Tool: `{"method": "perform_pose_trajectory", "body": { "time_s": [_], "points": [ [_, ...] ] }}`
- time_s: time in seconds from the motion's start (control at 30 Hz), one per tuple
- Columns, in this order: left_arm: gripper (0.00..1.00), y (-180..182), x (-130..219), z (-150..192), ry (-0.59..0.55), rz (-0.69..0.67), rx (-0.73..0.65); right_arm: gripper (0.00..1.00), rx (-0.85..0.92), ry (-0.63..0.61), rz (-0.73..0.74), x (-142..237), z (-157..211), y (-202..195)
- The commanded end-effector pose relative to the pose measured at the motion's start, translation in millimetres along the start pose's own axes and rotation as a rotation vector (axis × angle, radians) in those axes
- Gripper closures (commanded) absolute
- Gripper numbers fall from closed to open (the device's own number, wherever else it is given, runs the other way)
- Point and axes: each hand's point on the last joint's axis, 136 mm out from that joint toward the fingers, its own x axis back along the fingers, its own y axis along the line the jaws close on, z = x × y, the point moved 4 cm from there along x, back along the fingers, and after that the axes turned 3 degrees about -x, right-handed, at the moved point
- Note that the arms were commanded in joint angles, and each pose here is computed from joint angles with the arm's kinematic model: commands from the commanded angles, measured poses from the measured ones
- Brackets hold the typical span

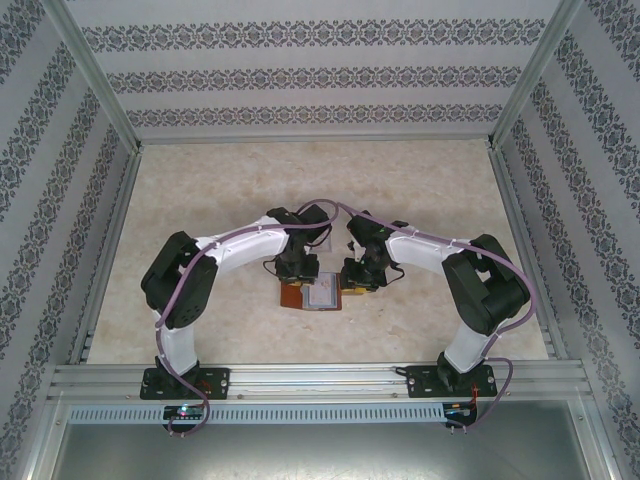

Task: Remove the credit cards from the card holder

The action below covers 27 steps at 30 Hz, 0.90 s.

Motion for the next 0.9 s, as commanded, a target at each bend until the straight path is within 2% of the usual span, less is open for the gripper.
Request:
{"method": "perform_pose_trajectory", "body": {
  "time_s": [0.0, 0.5, 0.67, 0.87],
  "points": [
    [0.81, 7.9, 12.3, 9.5, -0.001, -0.061, -0.024, 0.64, -0.013, 0.007, 0.044, 0.9, 6.0, -10.7],
    [0.95, 37.1, -14.8, 21.6, 0.078, -0.201, -0.062, 0.64, -0.025, 0.003, 0.073, 0.2, 7.5, -15.9],
    [0.95, 38.5, -6.9, 17.7, 0.016, -0.185, -0.088, 0.64, -0.026, 0.004, 0.079, 1.2, 8.4, -16.8],
    [1.00, 40.7, 7.1, 10.9, -0.084, -0.088, -0.098, 0.64, -0.025, -0.004, 0.077, 4.3, 7.5, -15.4]
  ]
}}
